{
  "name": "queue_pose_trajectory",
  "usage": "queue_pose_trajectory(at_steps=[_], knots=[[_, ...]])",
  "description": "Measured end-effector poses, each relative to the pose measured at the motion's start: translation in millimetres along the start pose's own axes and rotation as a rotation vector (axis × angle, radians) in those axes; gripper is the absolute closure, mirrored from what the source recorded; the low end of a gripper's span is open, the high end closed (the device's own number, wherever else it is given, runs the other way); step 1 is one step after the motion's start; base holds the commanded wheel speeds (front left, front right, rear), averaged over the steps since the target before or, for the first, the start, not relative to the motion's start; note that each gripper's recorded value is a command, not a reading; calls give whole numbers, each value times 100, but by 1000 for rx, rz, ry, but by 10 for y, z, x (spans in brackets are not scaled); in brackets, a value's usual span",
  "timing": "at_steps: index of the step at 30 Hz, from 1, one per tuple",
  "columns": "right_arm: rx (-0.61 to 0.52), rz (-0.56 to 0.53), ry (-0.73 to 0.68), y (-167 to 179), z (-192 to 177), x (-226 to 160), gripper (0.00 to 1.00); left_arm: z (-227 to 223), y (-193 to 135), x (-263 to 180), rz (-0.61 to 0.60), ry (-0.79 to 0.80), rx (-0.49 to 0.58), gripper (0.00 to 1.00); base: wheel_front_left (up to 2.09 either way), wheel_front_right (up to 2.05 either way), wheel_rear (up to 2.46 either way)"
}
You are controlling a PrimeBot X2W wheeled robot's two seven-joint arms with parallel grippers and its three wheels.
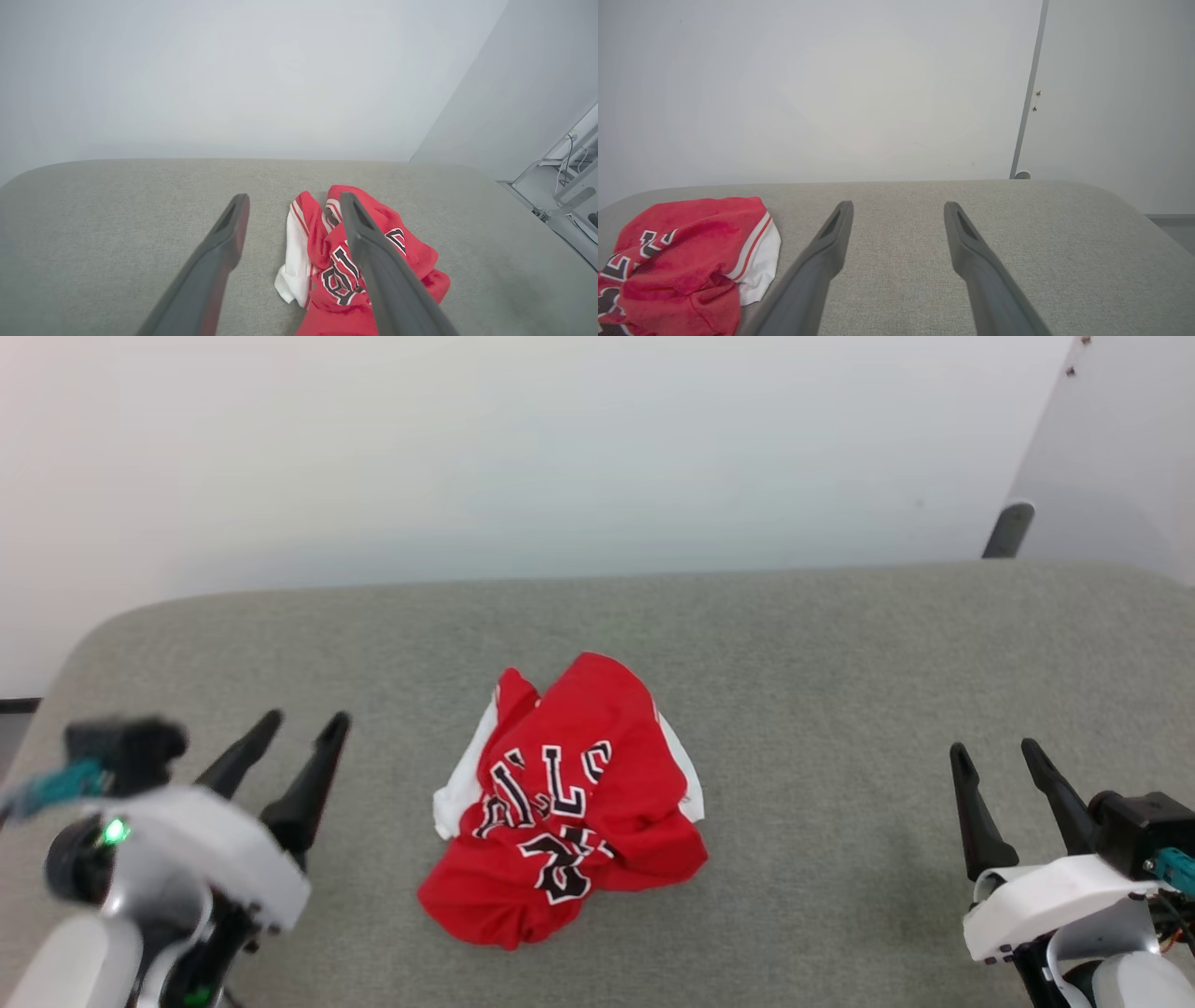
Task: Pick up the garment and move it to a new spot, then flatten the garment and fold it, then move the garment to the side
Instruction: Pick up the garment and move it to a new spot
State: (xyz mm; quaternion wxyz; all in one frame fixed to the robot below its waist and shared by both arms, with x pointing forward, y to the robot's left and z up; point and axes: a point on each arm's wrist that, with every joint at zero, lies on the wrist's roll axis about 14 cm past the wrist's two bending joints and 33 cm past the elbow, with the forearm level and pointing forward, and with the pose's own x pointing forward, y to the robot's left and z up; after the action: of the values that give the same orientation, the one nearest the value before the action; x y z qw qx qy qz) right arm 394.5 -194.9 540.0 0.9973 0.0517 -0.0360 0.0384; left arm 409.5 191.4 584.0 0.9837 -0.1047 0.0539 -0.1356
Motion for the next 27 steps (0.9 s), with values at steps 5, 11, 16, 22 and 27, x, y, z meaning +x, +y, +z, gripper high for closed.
queue_pose_trajectory(at_steps=[5, 11, 16, 22, 27], knots=[[-4, 15, -7, 42, 25, -26, 0, 70, 228, -283, 66, -142, 29, 0, 0, 0, 0], [-6, 22, -17, 64, 41, -52, 0, 59, 452, -574, 140, -240, 26, 0, 0, 0, 0], [-2, 26, -12, 79, 10, -91, 0, 5, 608, -802, 190, -291, 15, 0, 0, 0, 0], [0, 23, -20, 72, 15, -115, 0, -111, 785, -1031, 246, -291, 36, 0, 0, 0, 0], [4, 21, -22, 69, 10, -133, 0, -163, 903, -1182, 289, -296, 38, 0, 0, 0, 0]])
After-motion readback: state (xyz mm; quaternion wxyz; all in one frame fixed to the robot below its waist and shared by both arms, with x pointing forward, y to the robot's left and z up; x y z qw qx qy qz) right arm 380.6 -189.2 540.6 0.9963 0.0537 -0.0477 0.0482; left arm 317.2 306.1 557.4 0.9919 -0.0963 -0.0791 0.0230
